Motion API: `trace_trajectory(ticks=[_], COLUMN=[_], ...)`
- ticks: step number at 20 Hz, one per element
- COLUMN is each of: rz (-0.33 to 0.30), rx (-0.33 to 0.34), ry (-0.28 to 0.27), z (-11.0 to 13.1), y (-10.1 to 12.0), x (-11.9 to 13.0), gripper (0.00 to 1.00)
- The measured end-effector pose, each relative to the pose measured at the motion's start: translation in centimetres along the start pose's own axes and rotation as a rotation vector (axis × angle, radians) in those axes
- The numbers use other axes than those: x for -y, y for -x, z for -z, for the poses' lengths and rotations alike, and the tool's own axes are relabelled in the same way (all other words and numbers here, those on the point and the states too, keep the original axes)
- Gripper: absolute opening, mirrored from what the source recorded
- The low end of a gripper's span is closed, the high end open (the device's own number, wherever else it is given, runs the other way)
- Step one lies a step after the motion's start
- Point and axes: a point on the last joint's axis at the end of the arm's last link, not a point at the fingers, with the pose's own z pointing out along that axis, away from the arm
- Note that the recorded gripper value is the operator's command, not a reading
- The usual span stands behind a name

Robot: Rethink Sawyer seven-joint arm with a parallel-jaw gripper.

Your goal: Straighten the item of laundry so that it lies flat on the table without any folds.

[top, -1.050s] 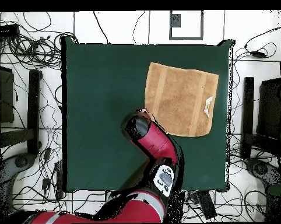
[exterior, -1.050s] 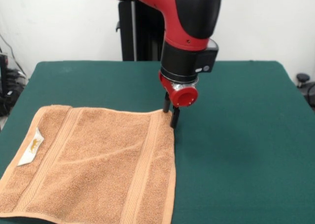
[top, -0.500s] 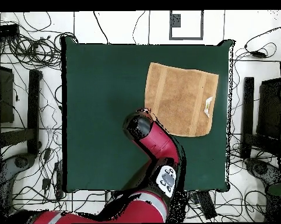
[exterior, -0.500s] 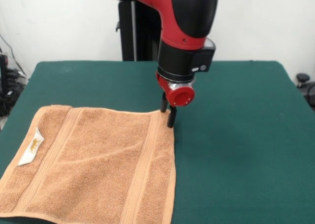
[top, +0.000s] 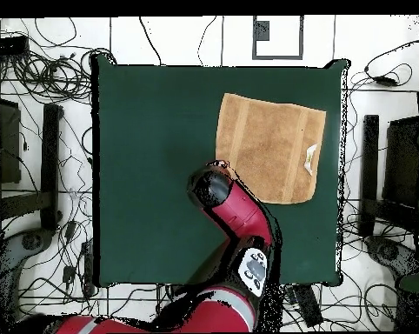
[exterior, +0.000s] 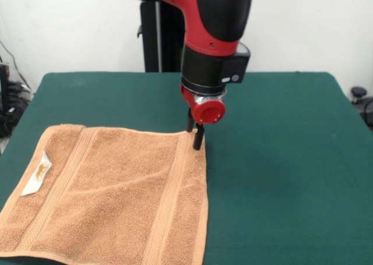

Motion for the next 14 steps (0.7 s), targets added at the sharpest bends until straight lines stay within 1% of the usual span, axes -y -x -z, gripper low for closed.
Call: trace_trajectory(ticks=[5, 14], rz=[0.001, 0.013], rx=[0.002, -0.006], ry=[0.013, 0.012], z=[0.7, 1.06], y=[-0.03, -0.84], x=[-0.41, -0.54], gripper=[1.0, 1.0])
